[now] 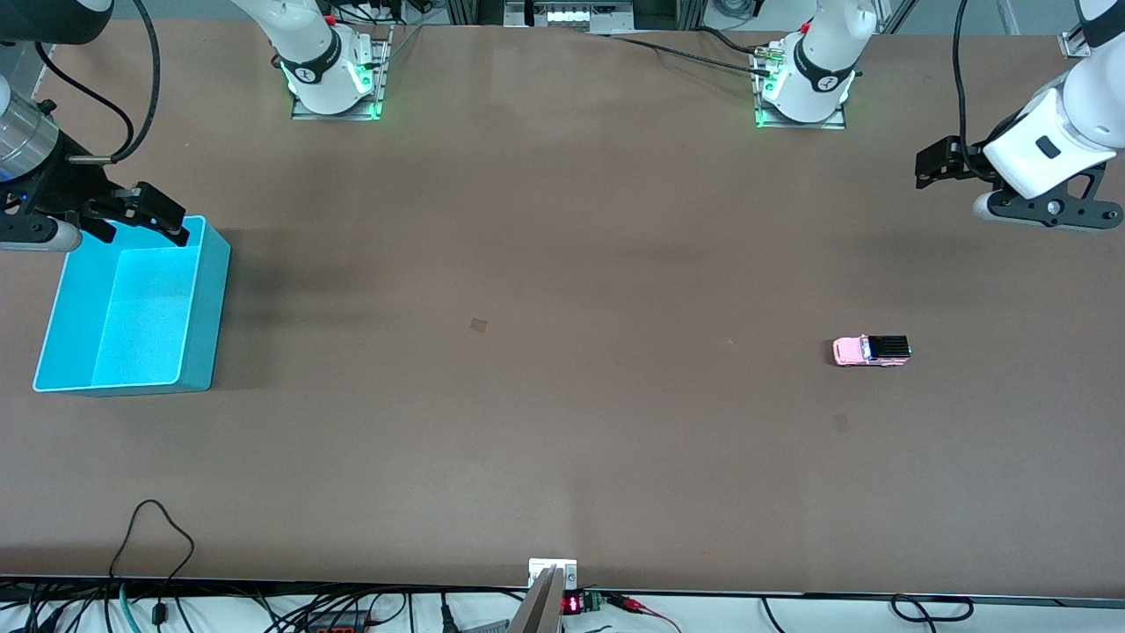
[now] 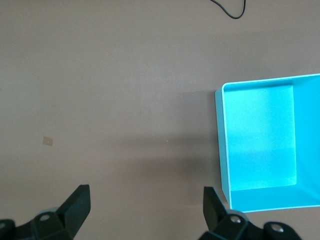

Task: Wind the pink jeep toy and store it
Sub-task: 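Lower the left gripper down over the pink jeep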

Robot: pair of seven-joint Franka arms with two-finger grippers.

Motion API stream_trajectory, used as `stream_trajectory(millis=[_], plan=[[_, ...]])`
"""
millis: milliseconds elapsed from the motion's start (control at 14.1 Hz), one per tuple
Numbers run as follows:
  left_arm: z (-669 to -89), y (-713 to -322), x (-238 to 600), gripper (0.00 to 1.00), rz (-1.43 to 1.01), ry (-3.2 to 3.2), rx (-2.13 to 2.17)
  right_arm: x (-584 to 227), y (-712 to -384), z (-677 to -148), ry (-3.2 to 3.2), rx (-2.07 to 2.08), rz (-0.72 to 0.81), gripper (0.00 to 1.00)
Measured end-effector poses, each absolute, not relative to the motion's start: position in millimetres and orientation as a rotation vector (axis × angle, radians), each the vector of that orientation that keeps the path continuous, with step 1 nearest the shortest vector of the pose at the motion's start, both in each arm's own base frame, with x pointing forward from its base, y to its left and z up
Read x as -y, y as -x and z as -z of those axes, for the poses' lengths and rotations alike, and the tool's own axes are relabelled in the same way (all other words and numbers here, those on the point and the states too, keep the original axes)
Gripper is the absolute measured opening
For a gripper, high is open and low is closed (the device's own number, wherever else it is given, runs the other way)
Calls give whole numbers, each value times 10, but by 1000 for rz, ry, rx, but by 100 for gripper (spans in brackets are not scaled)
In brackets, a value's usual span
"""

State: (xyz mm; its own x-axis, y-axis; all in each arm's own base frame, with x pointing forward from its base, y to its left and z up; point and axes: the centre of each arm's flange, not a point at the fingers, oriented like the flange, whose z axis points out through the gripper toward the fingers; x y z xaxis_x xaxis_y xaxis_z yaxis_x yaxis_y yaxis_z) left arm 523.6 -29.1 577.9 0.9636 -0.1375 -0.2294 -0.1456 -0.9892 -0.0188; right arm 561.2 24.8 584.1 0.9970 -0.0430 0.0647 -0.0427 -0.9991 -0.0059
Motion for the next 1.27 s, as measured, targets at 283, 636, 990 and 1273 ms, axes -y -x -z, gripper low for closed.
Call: stream_trajectory(millis=[283,636,990,1273], plan=[[-5757,-5370,279,100,-409,3063,-535,-242,-5612,-5840,3135,-63,101,100],[-5289,-5570,95,100,-561,3008,-969,-240,-5612,-5839,3135,-62,101,100],[-4282,-6019,-442,100,-466,2875,-1491,-233,-5612,-5838,3135,-63,100,100],[-3535,-6128,-512,100,-393,2648,-1755,-228,-5612,-5837,3135,-64,99,100]])
